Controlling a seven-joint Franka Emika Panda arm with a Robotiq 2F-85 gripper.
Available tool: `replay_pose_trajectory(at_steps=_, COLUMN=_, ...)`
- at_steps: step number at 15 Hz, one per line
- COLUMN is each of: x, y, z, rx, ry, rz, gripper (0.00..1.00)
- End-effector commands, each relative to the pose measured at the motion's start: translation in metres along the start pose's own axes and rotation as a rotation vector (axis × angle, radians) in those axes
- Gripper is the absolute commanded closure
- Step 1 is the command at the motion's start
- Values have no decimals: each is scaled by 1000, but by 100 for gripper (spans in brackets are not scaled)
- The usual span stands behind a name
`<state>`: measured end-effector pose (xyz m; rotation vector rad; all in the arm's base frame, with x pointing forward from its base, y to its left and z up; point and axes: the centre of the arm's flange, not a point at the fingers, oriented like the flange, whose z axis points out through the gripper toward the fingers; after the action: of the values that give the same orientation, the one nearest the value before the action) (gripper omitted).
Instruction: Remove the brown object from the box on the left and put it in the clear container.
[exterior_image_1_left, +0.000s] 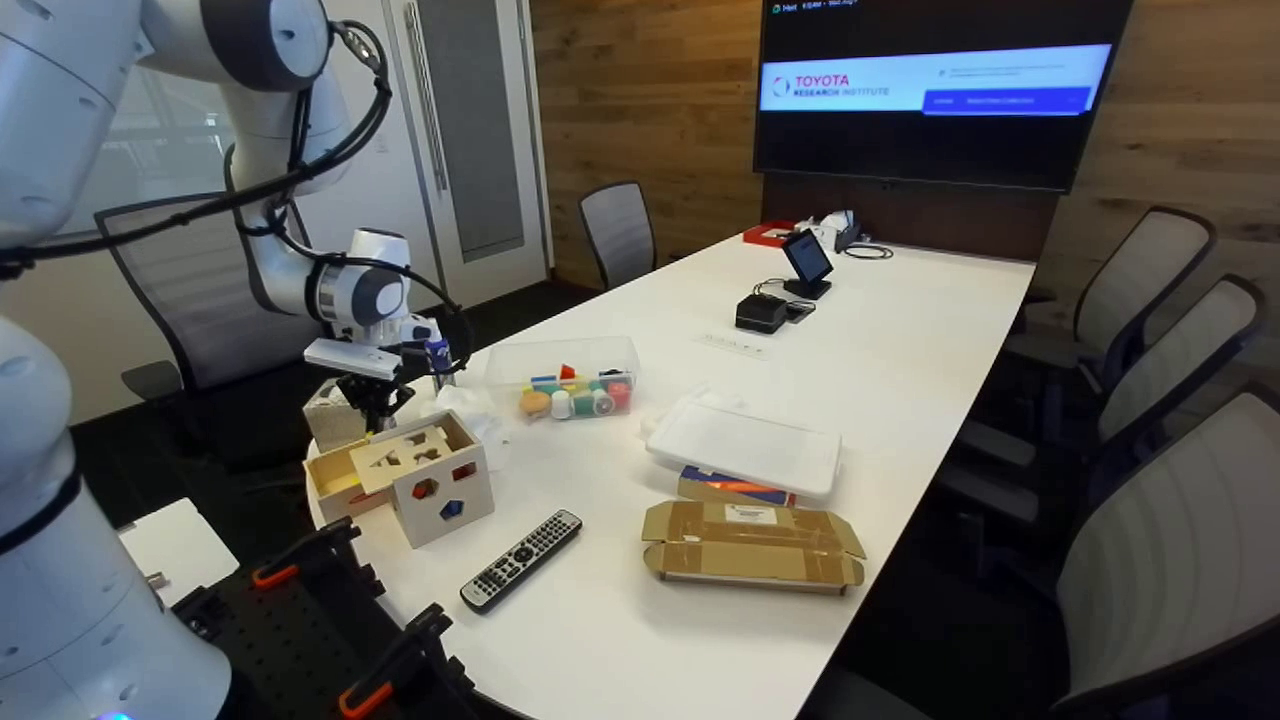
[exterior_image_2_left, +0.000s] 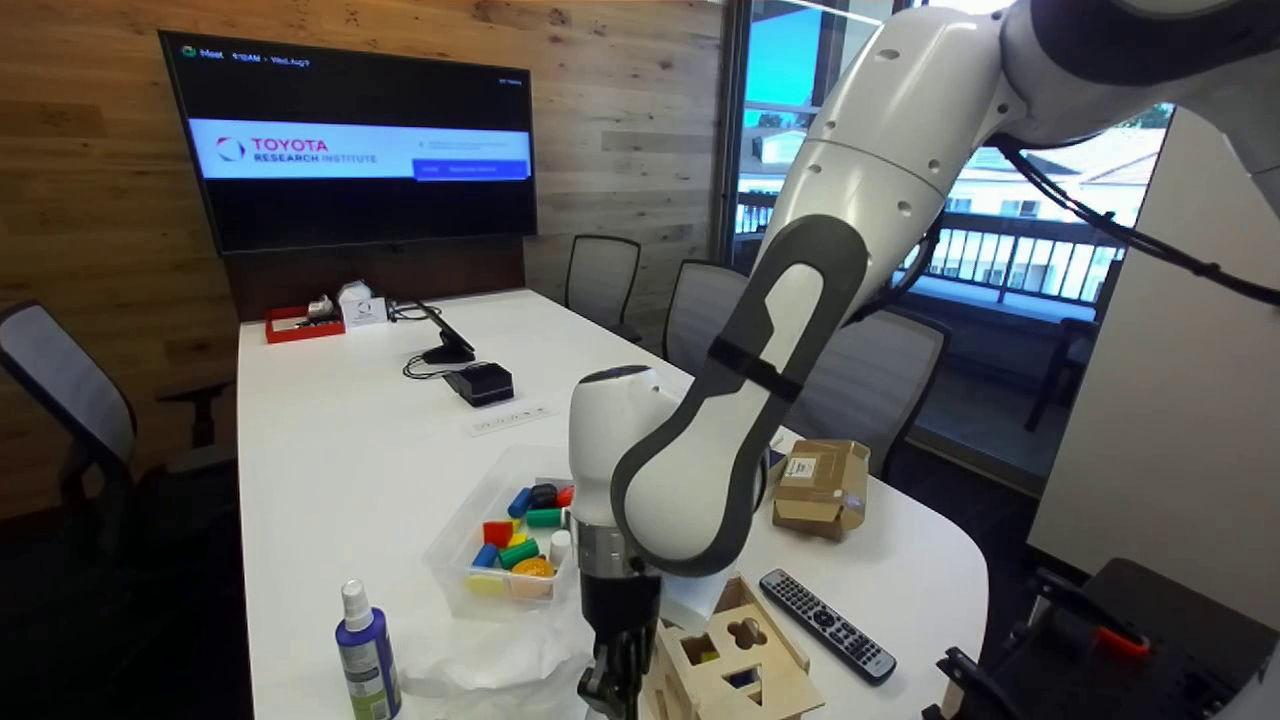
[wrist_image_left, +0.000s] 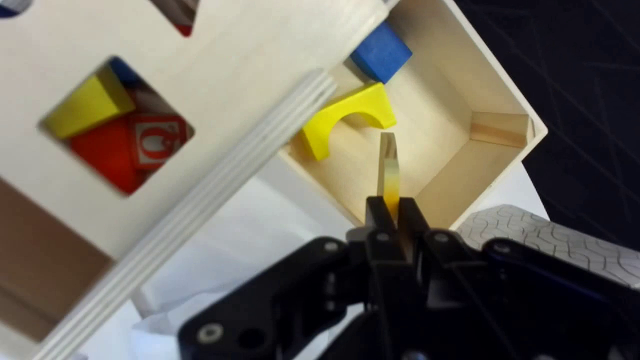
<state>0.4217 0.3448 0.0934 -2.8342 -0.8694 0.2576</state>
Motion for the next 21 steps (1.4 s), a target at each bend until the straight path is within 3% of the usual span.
replay_pose_trajectory(at_steps=1, x=-9, y=6, z=-54, rx=-32, ry=4, rz=-39, gripper=98)
replay_pose_trajectory(at_steps=5, x=-10, y=16, z=-113, rx=-51, ry=7, rz=-67, gripper=98)
replay_pose_trajectory(at_steps=10, x=22, y=50, z=-159, rx=-241, ry=144, rz=-42, gripper=98)
replay_pose_trajectory(at_steps=15, x=64, y=113, z=-177, rx=-388, ry=318, rz=-35, gripper=98)
replay_pose_trajectory(at_steps=18, x=100, y=143, z=-179, rx=-411, ry=406, rz=-66, gripper=98)
replay_pose_trajectory(at_steps=21, x=139, y=159, z=-165, rx=-403, ry=425, rz=-74, gripper=98)
